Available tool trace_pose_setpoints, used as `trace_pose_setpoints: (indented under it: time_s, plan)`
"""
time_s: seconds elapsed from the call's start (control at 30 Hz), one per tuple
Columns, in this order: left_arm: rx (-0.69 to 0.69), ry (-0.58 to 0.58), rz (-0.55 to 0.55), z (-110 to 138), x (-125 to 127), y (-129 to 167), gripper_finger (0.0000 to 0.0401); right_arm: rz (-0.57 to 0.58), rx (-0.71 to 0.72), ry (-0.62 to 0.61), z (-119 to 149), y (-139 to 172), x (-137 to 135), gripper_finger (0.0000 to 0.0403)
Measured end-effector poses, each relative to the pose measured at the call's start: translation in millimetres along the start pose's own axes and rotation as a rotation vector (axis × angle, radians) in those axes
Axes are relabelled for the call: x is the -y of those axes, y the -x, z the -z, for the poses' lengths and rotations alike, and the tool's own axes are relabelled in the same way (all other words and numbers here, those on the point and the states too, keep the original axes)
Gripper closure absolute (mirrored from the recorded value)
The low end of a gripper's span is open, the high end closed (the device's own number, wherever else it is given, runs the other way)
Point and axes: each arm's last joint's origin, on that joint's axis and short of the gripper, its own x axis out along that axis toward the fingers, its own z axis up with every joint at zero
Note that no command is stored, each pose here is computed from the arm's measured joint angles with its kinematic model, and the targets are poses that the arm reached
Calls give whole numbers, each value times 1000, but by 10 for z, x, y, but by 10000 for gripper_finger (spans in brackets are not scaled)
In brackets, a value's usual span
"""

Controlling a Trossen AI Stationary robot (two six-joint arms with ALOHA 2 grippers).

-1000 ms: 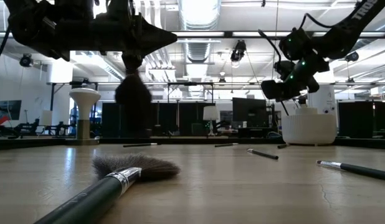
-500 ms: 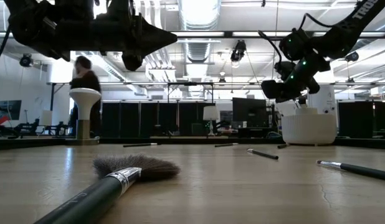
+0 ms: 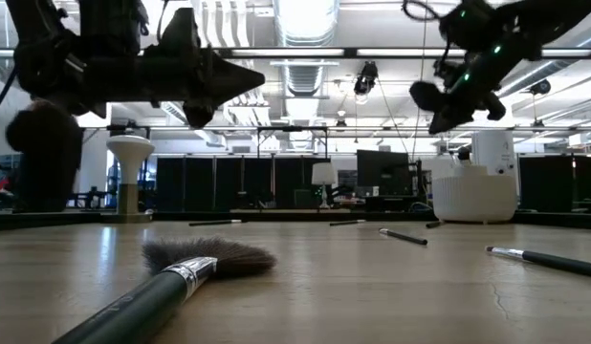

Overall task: Pick & Place Makeup Brushes
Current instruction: Put the black liner brush into the white makeup holder

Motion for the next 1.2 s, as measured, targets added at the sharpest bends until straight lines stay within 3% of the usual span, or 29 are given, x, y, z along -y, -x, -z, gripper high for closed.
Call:
trace_pose_setpoints:
  time_s: [0.17, 0.33, 0.53, 0.7, 0.9, 1.07, 1.2]
  plan:
    - [-9, -4, -17, 32, -50, 44, 401, -131, -20, -42, 264, 416, -344, 394]
    - [-19, -14, -18, 53, -56, 65, 401, -264, -128, -97, 607, 797, -636, 394]
    - [-27, -29, -19, 62, -57, 67, 401, -289, -321, -146, 983, 1174, -948, 394]
    - [-36, -32, -21, 76, -62, 79, 401, -213, -554, -168, 1274, 1455, -1223, 394]
    - [-41, -36, -22, 87, -66, 92, 401, -8, -767, -186, 1505, 1869, -1401, 394]
    - [-44, -36, -23, 94, -69, 100, 401, 87, -837, -255, 1679, 2114, -1427, 394]
    - [-43, -35, -22, 91, -67, 98, 401, 184, -852, -245, 1817, 2090, -1346, 376]
